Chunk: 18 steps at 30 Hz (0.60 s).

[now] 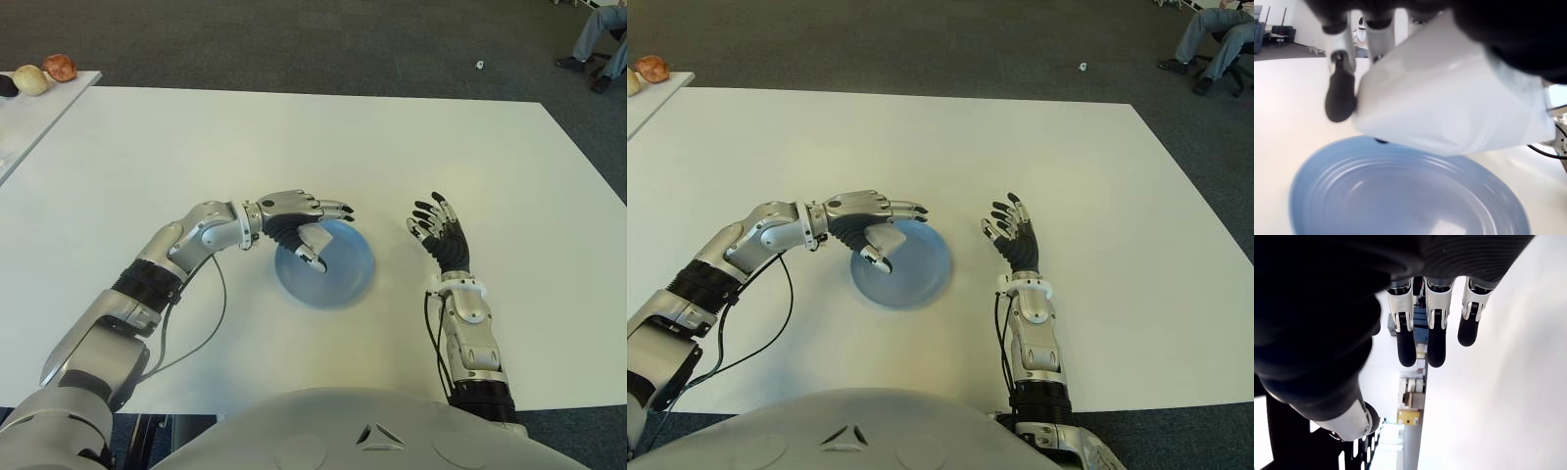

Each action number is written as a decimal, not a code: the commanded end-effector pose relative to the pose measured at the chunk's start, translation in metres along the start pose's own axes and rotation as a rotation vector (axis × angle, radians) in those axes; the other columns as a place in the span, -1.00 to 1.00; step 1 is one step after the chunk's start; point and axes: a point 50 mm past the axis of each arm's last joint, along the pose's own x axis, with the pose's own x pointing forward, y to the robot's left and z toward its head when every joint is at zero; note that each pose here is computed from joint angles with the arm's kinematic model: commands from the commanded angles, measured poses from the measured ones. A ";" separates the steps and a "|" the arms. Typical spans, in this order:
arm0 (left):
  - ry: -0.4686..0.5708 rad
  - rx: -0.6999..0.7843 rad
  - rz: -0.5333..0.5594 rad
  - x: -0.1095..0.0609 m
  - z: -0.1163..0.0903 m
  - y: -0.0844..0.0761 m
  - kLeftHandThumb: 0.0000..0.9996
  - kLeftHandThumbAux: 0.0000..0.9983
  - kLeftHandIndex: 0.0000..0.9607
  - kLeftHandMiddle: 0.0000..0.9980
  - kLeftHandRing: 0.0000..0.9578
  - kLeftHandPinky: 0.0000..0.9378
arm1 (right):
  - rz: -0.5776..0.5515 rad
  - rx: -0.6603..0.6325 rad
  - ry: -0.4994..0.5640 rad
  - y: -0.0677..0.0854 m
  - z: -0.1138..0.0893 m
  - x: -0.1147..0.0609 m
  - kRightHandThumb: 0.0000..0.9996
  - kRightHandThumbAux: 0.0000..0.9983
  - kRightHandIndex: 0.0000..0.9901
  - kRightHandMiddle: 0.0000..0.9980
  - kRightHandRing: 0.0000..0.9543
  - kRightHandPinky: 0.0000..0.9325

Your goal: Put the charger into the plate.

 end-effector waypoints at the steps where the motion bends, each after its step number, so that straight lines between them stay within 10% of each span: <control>1: 0.013 -0.006 -0.011 -0.004 -0.002 0.001 -0.44 -0.46 -1.00 -1.00 -1.00 -1.00 | -0.005 0.001 0.023 0.002 -0.002 -0.002 -1.00 0.59 -0.90 -0.50 -0.50 -0.58; 18: 0.016 -0.012 -0.007 -0.005 -0.003 0.002 -0.40 -0.46 -1.00 -1.00 -1.00 -1.00 | -0.003 0.011 0.018 0.005 -0.003 -0.001 -1.00 0.49 -0.86 -0.47 -0.48 -0.58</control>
